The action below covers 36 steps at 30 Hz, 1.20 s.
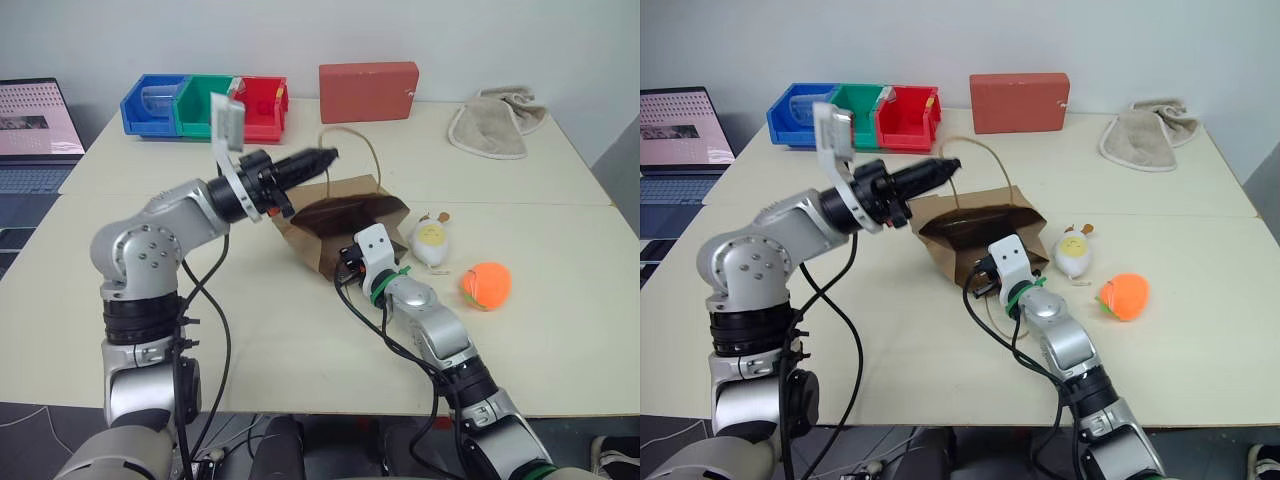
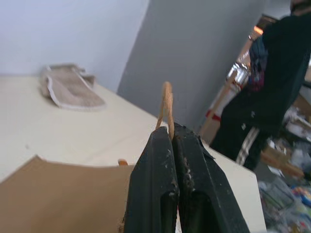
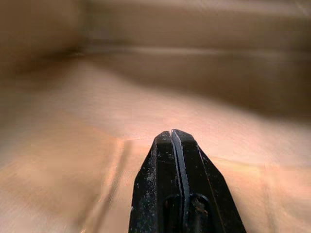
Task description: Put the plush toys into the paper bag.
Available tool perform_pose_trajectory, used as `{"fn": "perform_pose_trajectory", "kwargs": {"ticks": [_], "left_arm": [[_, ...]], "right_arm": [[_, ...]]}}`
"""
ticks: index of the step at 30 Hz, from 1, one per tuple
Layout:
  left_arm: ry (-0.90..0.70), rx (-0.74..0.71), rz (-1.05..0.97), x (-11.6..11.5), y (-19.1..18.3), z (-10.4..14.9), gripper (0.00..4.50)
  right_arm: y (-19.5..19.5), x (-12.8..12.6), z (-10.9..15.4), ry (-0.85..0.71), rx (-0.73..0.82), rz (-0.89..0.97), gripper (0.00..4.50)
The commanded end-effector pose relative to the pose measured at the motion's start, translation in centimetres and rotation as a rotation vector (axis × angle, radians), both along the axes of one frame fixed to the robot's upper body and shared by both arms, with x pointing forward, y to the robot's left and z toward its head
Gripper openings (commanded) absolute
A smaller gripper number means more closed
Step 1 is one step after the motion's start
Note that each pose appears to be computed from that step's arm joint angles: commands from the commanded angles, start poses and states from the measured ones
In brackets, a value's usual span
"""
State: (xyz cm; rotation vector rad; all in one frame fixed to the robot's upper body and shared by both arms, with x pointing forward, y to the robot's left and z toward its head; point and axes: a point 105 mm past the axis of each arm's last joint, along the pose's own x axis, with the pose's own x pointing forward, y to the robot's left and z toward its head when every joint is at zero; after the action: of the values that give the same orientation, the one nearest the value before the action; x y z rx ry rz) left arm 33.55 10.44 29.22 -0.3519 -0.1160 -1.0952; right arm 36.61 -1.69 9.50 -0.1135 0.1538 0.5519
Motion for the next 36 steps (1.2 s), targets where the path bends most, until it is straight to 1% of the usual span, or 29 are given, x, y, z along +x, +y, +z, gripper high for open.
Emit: {"fn": "perform_pose_trajectory", "kwargs": {"ticks": [1, 3, 5, 7, 10, 15, 17, 21, 23, 25, 28, 32, 36], "left_arm": [[-0.101, -0.059, 0.03, -0.5, 1.1, 3.6, 0.0], [-0.128, -0.063, 0.03, -0.7, 1.2, 4.4, 0.0], [-0.194, -0.072, 0.005, -1.4, 1.0, 6.0, 0.0], [-0.229, -0.093, -0.022, -2.0, 0.8, 7.1, 0.0], [-0.235, -0.106, -0.046, -2.5, 0.6, 7.3, 0.0], [-0.263, -0.087, 0.0, -2.4, 0.9, 6.6, 0.0], [-0.259, -0.052, -0.024, -2.7, 0.6, 5.8, 0.0], [-0.23, 0.05, -0.043, -2.7, -0.1, 2.8, 0.0], [-0.22, 0.114, -0.052, -2.8, -0.5, 0.9, 0.0], [-0.214, 0.123, -0.053, -2.8, -0.6, 0.2, 0.0], [-0.211, 0.125, -0.065, -2.9, -0.9, -0.3, 0.0], [-0.209, 0.144, -0.07, -2.8, -1.0, -1.0, 0.0], [-0.201, 0.134, -0.071, -2.7, -1.1, -1.2, 0.0]], "right_arm": [[-0.1, 0.4, 0.6, -0.012, 0.026, -0.033, 0.01], [-0.1, 0.4, 0.4, 0.006, 0.033, -0.036, 0.01], [0.1, 0.4, 0.1, 0.026, 0.037, -0.03, 0.01], [0.1, 0.5, 0.2, 0.028, 0.034, -0.03, 0.01], [0.1, 0.8, 0.4, 0.033, 0.05, -0.052, 0.01], [-0.1, 0.8, 0.4, 0.043, 0.054, -0.06, 0.01], [-0.1, 0.8, 0.5, 0.04, 0.057, -0.06, 0.01], [0.2, 0.9, 1.8, 0.003, 0.073, -0.031, 0.01], [0.7, 0.5, 3.5, -0.047, 0.084, 0.034, 0.01], [0.7, 0.2, 4.3, -0.068, 0.081, 0.061, 0.01], [0.8, -1.2, 5.6, -0.116, 0.036, 0.165, 0.01], [0.6, -4.0, 7.6, -0.155, -0.021, 0.33, 0.01], [-0.1, -5.5, 9.5, -0.182, -0.028, 0.395, 0.01]]}}
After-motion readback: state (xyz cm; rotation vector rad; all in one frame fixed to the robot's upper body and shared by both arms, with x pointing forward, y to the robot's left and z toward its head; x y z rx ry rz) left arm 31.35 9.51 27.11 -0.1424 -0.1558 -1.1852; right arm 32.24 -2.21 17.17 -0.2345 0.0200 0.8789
